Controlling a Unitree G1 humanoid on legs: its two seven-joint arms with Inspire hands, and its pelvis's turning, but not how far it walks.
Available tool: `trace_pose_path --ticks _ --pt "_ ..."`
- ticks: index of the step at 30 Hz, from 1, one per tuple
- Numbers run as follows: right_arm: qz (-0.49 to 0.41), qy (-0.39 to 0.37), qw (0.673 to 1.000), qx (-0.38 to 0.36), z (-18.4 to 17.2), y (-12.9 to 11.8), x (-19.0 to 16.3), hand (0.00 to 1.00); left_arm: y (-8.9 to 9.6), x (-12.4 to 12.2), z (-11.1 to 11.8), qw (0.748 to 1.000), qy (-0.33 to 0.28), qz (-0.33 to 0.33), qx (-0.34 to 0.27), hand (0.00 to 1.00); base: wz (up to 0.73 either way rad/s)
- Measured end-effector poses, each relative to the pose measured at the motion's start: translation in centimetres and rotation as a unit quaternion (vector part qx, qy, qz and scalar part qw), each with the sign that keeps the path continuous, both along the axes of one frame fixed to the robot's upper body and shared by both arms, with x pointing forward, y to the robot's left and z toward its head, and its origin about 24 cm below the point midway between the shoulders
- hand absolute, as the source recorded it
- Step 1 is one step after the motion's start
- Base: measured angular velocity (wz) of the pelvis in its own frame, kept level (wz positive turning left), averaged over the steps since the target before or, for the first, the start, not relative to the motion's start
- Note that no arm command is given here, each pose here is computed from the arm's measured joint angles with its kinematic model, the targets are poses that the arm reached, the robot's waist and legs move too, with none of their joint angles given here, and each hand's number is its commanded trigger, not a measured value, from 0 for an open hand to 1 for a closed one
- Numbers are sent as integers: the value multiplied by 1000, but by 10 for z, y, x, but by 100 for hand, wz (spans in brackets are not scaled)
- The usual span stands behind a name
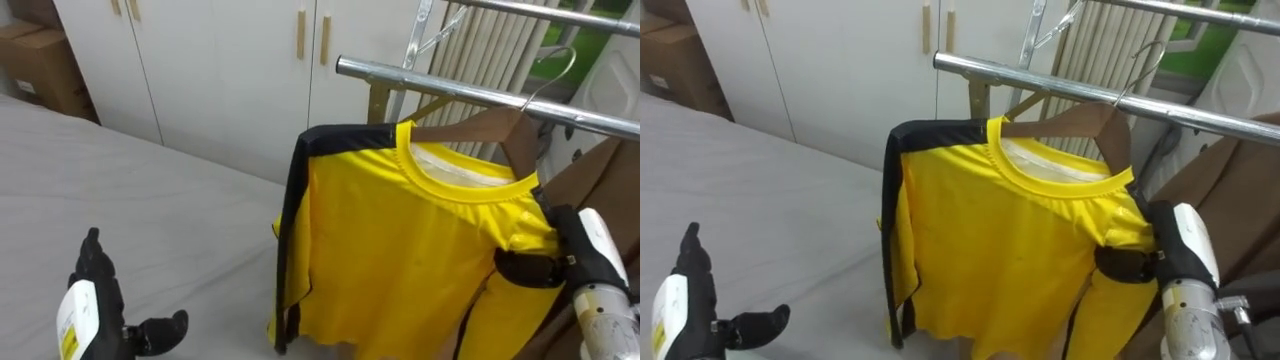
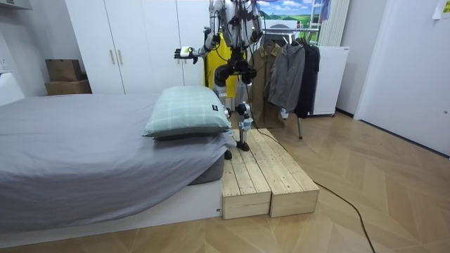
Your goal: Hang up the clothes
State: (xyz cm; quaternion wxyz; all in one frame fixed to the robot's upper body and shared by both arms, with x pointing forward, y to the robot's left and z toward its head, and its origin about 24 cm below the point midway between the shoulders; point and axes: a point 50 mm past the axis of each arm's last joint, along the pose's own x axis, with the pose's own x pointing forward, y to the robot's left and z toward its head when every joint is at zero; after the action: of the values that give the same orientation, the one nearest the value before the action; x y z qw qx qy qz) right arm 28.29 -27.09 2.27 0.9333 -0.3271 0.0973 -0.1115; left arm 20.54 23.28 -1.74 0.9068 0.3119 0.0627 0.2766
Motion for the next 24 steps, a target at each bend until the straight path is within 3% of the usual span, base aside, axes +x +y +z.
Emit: trace_pose_path --ticks 17,24 --pt "-3 32 999 37 -17 -7 -4 100 2 -1 -1 1000 1 6 -3 0 3" --pt "-25 92 995 42 -43 -10 -16 100 1 -1 -3 1000 2 6 -11 0 0"
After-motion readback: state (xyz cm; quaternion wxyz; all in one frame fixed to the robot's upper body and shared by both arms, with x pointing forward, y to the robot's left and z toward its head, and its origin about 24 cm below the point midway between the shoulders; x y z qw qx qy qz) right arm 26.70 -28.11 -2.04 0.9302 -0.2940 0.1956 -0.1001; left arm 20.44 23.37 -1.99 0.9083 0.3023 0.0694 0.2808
